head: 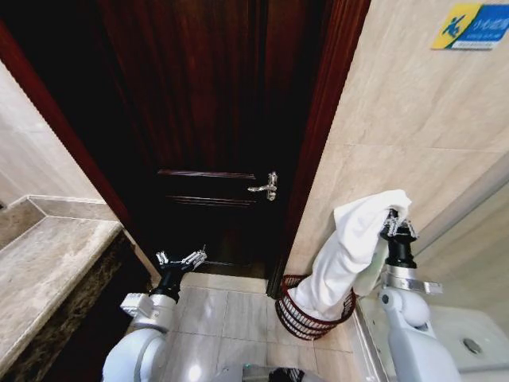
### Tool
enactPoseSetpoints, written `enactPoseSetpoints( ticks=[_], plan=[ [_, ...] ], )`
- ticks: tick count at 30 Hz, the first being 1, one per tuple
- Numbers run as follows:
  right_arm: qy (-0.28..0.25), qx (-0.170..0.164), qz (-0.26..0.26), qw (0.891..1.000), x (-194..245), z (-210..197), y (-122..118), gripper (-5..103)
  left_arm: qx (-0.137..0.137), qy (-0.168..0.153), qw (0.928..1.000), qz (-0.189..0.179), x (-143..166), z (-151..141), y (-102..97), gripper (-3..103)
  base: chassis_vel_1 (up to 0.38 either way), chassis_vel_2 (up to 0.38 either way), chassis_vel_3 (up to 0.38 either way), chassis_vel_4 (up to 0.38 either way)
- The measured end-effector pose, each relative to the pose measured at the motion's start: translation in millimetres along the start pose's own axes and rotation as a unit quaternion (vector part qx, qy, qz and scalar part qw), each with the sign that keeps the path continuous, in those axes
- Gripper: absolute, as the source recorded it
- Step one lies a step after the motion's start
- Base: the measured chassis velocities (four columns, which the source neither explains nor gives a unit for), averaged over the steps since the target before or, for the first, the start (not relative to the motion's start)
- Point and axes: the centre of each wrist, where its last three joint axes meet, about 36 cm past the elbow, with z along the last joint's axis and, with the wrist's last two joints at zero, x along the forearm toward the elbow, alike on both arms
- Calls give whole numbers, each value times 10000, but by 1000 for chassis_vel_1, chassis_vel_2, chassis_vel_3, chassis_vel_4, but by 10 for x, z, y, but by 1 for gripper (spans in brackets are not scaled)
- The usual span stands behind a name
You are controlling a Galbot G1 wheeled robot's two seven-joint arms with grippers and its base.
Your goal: Discard the used towel into the hamper.
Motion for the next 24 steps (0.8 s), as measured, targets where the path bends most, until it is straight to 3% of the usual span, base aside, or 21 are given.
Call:
enactPoseSetpoints(
  ticks=[8, 18, 24],
  plan=[
    [191, -218, 175, 9994, 122, 92, 109, 7, 0, 0, 10000, 0, 0, 0, 0, 100, 0, 0, 0, 0],
    [569, -720, 503, 9945, 296, 153, 188, 7, 0, 0, 10000, 0, 0, 0, 0, 100, 0, 0, 0, 0],
    [766, -690, 578, 9930, 439, 179, 216, 7, 0, 0, 10000, 0, 0, 0, 0, 100, 0, 0, 0, 0]
  ],
)
